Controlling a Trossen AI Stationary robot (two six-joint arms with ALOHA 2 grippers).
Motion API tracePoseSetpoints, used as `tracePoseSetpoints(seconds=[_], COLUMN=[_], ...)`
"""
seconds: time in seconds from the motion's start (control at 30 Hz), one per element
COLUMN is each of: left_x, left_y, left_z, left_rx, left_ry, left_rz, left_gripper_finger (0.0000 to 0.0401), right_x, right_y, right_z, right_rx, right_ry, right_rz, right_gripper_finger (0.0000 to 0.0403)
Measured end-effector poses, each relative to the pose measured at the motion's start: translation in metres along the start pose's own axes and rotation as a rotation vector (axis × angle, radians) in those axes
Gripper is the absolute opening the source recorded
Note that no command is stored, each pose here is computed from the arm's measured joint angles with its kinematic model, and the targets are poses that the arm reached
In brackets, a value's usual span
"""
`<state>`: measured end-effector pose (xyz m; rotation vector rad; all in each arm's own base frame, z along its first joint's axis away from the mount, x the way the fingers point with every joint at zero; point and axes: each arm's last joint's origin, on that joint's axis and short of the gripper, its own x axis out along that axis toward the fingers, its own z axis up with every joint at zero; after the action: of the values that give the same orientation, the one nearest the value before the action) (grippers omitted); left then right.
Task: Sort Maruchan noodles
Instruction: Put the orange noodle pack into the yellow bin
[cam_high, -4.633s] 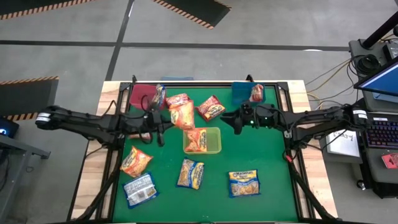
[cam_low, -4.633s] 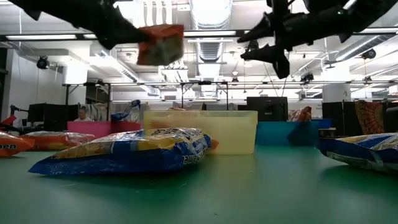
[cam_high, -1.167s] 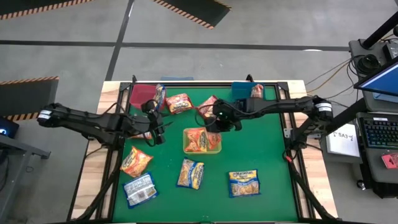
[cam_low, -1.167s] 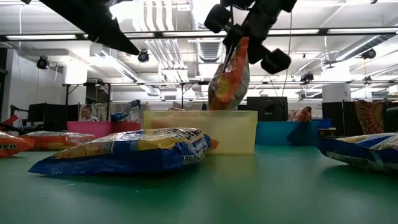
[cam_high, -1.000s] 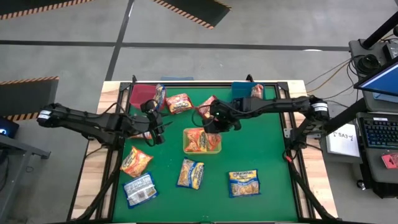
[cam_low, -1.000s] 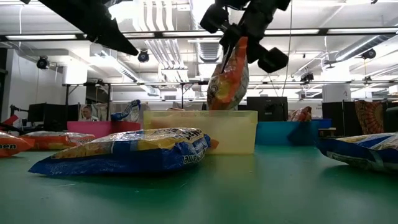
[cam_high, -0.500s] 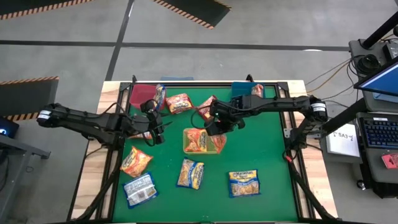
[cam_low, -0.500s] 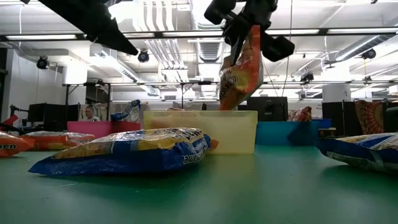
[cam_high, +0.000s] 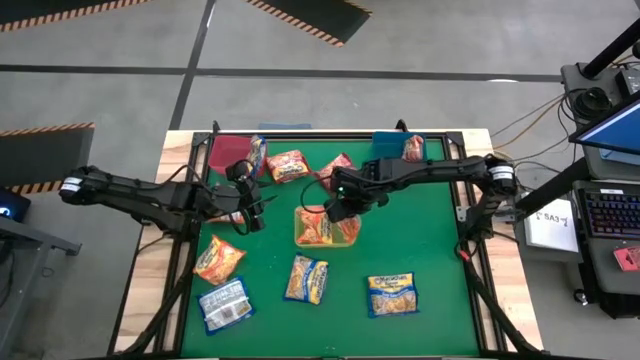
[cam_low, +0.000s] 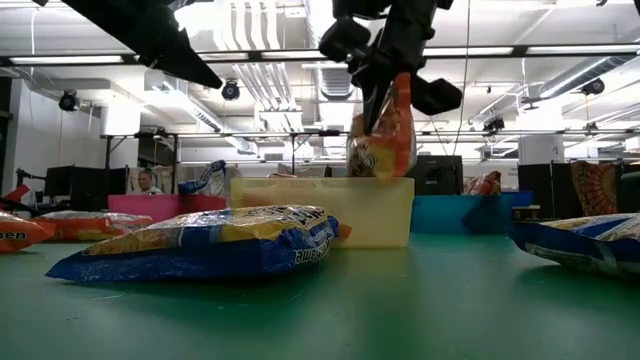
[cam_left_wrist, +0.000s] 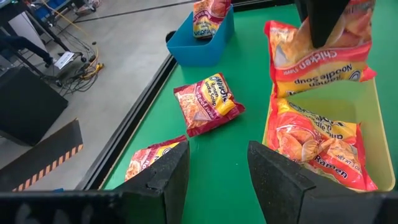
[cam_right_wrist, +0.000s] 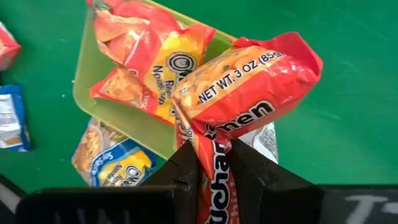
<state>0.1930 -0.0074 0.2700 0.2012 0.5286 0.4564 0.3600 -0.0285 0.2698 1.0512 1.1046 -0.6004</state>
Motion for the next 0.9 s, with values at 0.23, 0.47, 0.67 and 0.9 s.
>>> tracePoseSetpoints(seconds=[0.23,0.47,0.67,0.9], left_x=[0.0,0.0,0.0,0.0], left_y=[0.0,0.0,0.0,0.0], left_z=[0.0,0.0,0.0,0.0], left_rx=[0.0,0.0,0.0,0.0], left_ry=[0.0,0.0,0.0,0.0], left_rz=[0.0,0.0,0.0,0.0], left_gripper_finger=[0.0146,0.0146,0.0146,0.0146], right_x=[0.011,0.014,0.016,0.014], right_y=[0.0,0.0,0.003,0.002], right_z=[0.003,0.002,-0.002,-0.003], right_rx=[0.007,-0.012,-0.031,-0.057], right_ry=[-0.058,-0.097,-0.092,-0.076], right_rz=[-0.06,-0.092,-0.09,-0.091], right_gripper_finger=[0.0054,0.0056,0.009,0.0143])
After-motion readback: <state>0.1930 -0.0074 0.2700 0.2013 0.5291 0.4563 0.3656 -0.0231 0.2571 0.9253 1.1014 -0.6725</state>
